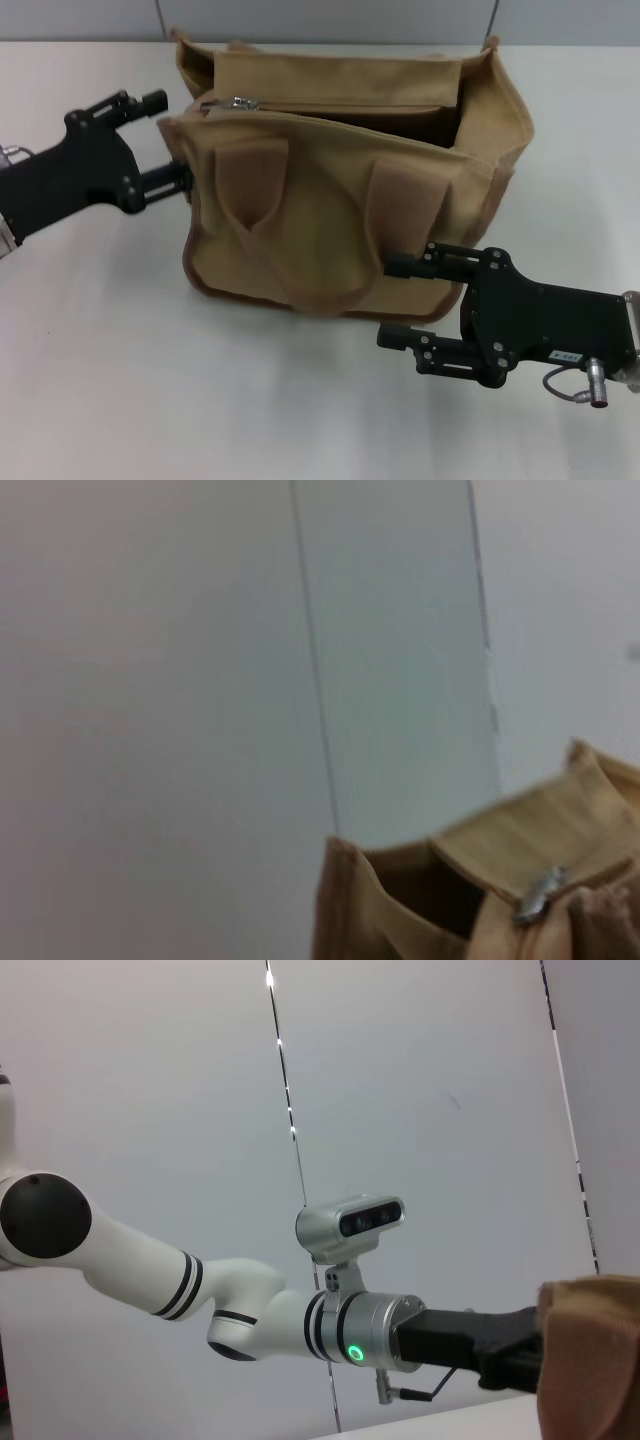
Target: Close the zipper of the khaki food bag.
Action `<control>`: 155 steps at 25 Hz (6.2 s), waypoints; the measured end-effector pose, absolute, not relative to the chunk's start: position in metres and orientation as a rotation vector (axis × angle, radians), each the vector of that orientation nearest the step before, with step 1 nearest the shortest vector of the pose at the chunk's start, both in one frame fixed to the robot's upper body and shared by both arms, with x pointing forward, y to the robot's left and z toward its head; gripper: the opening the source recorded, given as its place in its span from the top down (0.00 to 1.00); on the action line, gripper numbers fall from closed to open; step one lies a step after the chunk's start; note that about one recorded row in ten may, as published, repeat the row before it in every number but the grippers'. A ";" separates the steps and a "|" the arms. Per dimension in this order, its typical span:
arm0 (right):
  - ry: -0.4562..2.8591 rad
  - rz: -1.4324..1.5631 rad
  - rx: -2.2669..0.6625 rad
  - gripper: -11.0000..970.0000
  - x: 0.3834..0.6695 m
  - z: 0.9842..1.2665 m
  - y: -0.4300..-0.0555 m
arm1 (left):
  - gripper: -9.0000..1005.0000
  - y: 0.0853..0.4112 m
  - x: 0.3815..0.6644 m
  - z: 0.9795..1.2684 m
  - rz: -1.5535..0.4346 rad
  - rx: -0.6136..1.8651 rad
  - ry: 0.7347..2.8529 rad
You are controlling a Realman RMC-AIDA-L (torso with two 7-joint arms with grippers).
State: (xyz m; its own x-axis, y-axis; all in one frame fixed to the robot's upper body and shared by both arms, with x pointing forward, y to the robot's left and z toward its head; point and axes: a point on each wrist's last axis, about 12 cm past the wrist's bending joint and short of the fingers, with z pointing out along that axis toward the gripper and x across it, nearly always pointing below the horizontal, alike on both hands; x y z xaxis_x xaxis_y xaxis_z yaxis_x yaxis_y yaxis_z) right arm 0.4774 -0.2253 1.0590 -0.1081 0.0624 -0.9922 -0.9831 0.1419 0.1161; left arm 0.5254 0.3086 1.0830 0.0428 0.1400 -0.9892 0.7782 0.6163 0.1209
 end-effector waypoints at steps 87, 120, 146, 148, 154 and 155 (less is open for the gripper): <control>0.809 0.245 -1.008 0.31 0.566 1.098 -0.168 | 0.97 0.278 0.537 1.107 -1.104 0.405 1.381; 0.674 -0.046 -1.212 0.31 0.564 1.088 -0.116 | 0.96 0.260 0.552 1.114 -1.180 0.387 1.368; 0.730 -0.062 -1.217 0.41 0.569 1.086 -0.110 | 0.96 0.258 0.551 1.111 -1.187 0.383 1.379; 0.737 -0.089 -1.220 0.43 0.567 1.083 -0.111 | 0.96 0.258 0.551 1.111 -1.188 0.384 1.377; 0.747 -0.112 -1.206 0.54 0.565 1.080 -0.114 | 0.96 0.259 0.551 1.111 -1.190 0.384 1.374; 0.747 -0.112 -1.206 0.57 0.565 1.080 -0.114 | 0.96 0.259 0.550 1.111 -1.190 0.383 1.374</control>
